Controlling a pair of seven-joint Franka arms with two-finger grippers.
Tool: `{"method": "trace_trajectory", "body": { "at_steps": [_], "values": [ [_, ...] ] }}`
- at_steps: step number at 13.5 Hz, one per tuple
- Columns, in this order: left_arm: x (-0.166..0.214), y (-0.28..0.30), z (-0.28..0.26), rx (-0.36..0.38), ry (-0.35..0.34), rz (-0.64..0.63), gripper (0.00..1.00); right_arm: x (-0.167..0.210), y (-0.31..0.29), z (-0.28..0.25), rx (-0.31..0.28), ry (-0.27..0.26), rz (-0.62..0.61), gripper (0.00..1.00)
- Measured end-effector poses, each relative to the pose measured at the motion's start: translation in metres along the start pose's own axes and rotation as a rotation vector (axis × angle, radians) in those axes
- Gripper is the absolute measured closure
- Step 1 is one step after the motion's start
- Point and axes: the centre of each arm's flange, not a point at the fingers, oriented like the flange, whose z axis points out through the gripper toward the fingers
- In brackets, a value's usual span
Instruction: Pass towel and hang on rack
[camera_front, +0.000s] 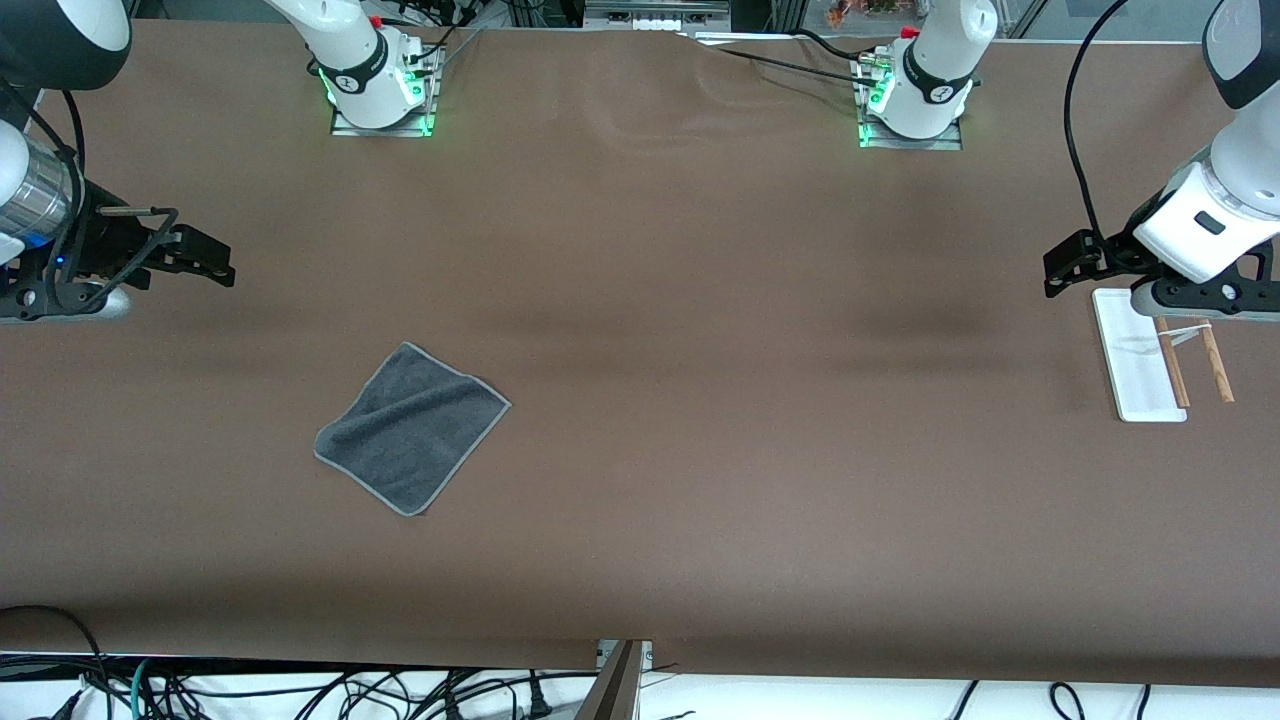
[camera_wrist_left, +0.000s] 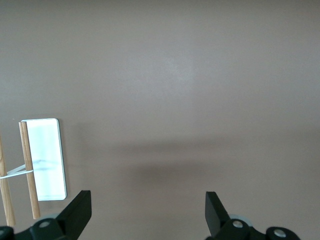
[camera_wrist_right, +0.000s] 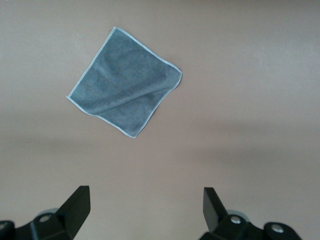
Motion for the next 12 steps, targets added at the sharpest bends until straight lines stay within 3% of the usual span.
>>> {"method": "trace_trajectory", "body": {
  "at_steps": [12],
  "values": [
    [0.0, 0.0, 0.0, 0.0, 0.0, 0.0, 0.0, 0.008, 0.002, 0.019, -0.005, -0.037, 0.003, 0.0]
  ]
}}
